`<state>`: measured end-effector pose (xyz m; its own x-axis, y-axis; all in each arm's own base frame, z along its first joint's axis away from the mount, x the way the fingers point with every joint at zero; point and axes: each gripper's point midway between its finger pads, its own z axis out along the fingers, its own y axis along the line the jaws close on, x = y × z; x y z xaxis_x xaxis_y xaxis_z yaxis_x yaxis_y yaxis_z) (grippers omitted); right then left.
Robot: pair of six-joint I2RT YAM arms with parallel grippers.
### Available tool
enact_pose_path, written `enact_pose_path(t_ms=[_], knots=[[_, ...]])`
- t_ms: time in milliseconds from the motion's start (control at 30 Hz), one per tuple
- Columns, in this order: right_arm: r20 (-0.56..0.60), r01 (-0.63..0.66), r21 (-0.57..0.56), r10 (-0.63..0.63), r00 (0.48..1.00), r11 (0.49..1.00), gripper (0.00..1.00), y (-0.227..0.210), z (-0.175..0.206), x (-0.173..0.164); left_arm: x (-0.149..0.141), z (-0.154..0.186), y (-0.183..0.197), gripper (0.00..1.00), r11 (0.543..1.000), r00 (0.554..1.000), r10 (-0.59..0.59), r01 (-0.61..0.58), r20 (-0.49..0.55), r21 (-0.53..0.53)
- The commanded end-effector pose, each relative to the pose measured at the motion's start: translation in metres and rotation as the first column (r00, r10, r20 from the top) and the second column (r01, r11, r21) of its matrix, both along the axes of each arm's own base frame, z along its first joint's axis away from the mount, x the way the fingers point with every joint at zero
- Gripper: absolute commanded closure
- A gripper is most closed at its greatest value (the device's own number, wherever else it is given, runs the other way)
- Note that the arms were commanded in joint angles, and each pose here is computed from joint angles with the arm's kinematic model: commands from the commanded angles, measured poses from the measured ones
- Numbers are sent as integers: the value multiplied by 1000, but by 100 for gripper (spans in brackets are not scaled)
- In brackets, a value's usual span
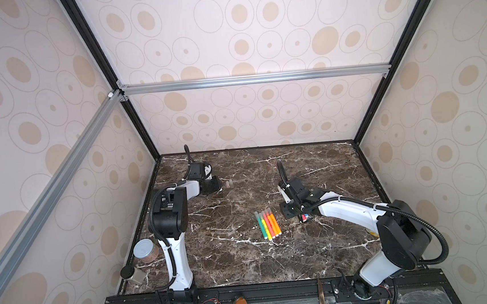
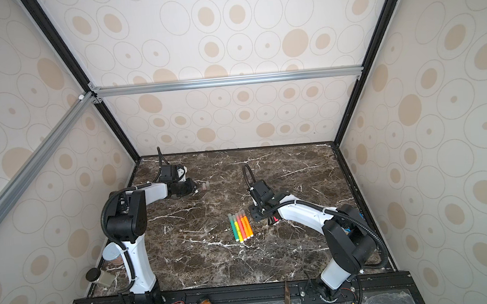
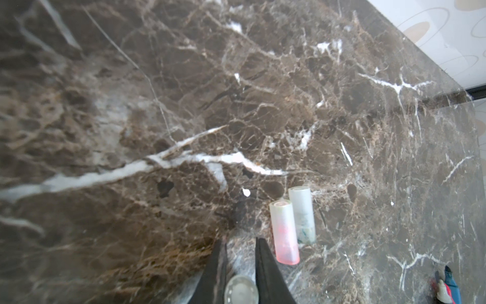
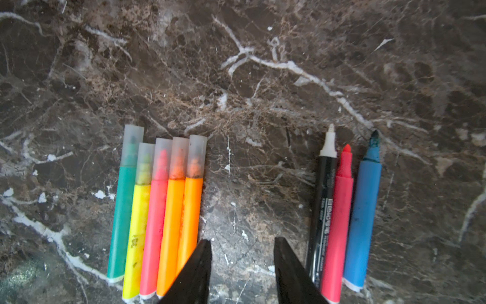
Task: Remove pen caps from pens
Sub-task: Place the pen cap at the top-center of the table, then move the pens to the center of the table.
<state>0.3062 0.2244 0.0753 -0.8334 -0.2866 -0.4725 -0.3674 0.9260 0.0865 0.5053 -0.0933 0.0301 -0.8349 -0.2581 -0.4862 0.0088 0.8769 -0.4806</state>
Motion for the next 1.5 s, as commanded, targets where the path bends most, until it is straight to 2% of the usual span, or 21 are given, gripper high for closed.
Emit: enact_pose_path(t_ms=[0, 167, 433, 533, 767, 900, 1067, 1200, 1267, 1367, 1467], knots=[[-36, -5, -14, 4, 999, 1000, 58, 0, -12, -7, 9, 7, -4, 76, 1000, 1000, -4, 4, 14, -9], [-49, -15, -10, 15, 999, 1000, 58, 4, -17, -7, 10, 5, -8, 72, 1000, 1000, -7, 8, 13, -12], [-76, -41, -8, 40, 996, 999, 57, 13, -28, -13, 8, 14, -11, 72, 1000, 1000, -5, 6, 31, -19], [-86, -50, -10, 49, 995, 999, 57, 14, -32, -16, 9, 36, -10, 71, 1000, 996, 6, -3, 86, -29], [-101, -60, -7, 59, 993, 998, 57, 20, -37, -18, 8, 117, -18, 63, 995, 968, 2, 23, 251, -98], [-110, -68, -13, 66, 992, 998, 57, 24, -40, -20, 1, 156, -19, 54, 994, 947, 3, 33, 322, -107], [-120, -81, -28, 77, 990, 996, 57, 30, -45, -22, -16, 196, -15, 32, 993, 911, 25, 26, 413, -119], [-128, -86, -33, 81, 988, 996, 57, 34, -49, -24, -30, 207, -15, 17, 990, 898, 39, 26, 439, -141], [-128, -87, -38, 82, 988, 995, 57, 35, -50, -24, -36, 207, -14, 6, 989, 895, 48, 21, 443, -150], [-109, -65, -57, 58, 992, 996, 57, 31, -46, -22, -41, 207, -10, 0, 990, 892, 67, -3, 448, -144], [-82, -40, -77, 34, 996, 996, 57, 25, -38, -18, -45, 209, -9, 0, 988, 889, 78, -10, 452, -152]])
